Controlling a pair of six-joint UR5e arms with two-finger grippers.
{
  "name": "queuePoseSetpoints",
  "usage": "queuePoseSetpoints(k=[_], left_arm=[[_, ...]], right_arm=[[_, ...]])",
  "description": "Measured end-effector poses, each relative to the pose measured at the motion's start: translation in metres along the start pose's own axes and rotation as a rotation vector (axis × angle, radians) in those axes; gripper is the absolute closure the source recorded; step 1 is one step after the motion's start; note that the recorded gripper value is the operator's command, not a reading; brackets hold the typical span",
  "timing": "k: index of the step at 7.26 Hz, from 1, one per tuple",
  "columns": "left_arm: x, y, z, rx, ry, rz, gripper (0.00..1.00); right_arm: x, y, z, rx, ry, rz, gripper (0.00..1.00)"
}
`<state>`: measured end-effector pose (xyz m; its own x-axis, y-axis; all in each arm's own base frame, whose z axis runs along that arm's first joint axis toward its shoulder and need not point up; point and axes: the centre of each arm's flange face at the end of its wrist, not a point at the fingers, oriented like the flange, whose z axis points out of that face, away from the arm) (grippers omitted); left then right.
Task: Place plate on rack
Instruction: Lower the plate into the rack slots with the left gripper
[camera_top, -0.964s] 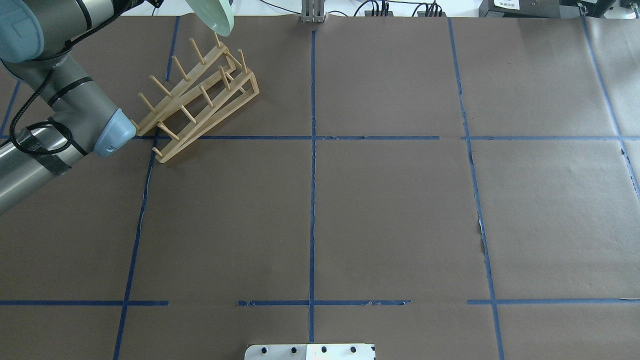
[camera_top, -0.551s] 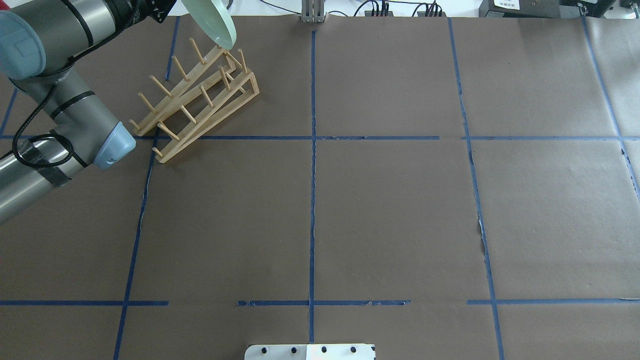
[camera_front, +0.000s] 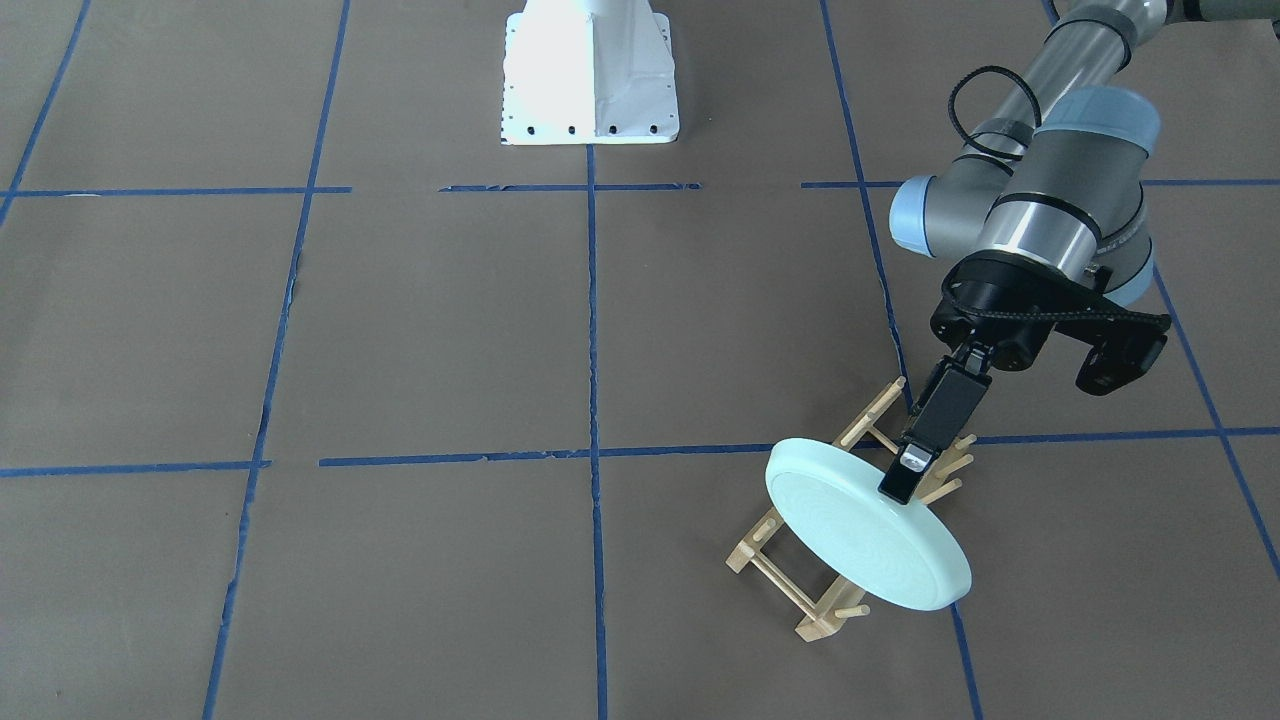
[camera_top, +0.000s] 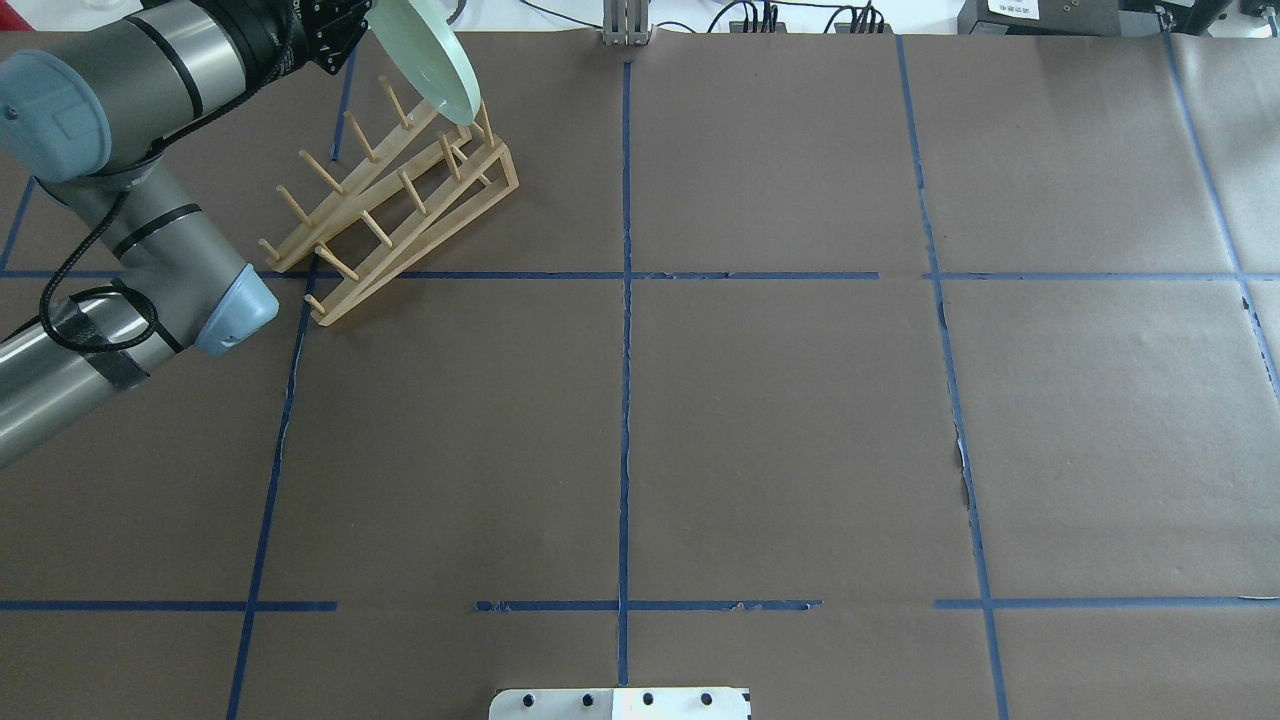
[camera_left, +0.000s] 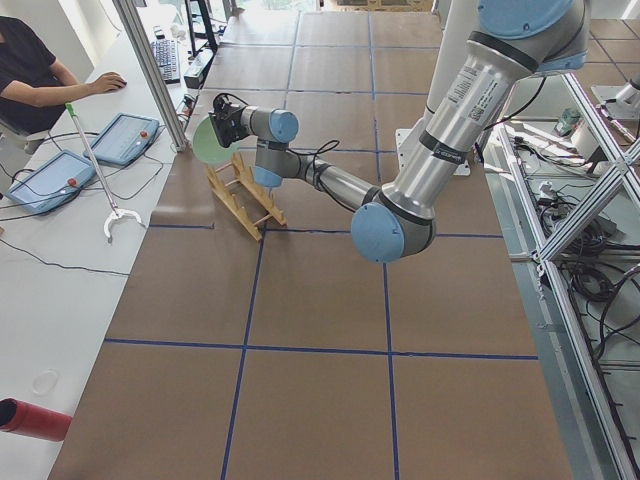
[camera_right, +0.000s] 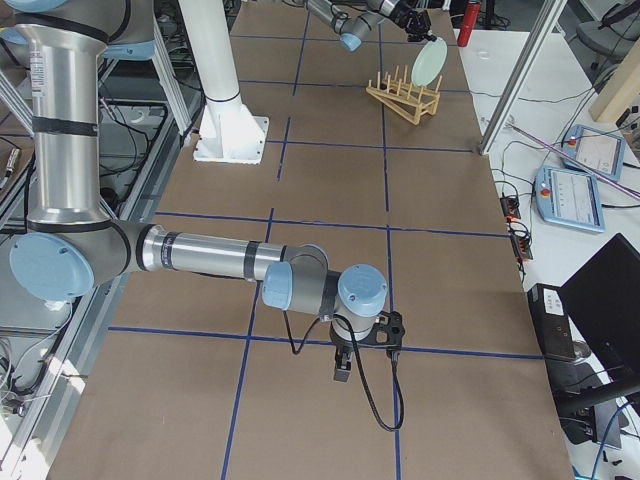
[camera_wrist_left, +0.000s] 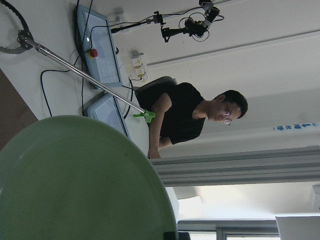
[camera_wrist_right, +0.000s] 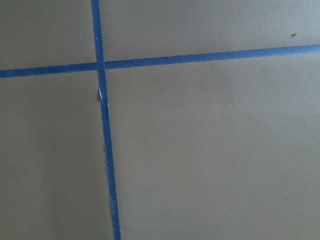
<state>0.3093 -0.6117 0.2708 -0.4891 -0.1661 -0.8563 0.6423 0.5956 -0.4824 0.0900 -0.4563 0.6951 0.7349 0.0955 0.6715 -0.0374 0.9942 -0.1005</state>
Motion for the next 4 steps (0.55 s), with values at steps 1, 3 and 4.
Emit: queuePoseSetpoints(k=[1,3,4], left_arm=[[-0.007,0.001,0.002,0.004,-0.01,-0.003,1.0],[-0.02,0.003,0.008,0.02,-0.021,-0.007,1.0],[-0.024,0.003,0.009,0.025,-0.026,-0.007,1.0]], right_arm=[[0.0,0.0,0.0,0.0,0.0,0.0,0.0],[0.0,0.0,0.0,0.0,0.0,0.0,0.0],[0.0,0.0,0.0,0.0,0.0,0.001,0.0]])
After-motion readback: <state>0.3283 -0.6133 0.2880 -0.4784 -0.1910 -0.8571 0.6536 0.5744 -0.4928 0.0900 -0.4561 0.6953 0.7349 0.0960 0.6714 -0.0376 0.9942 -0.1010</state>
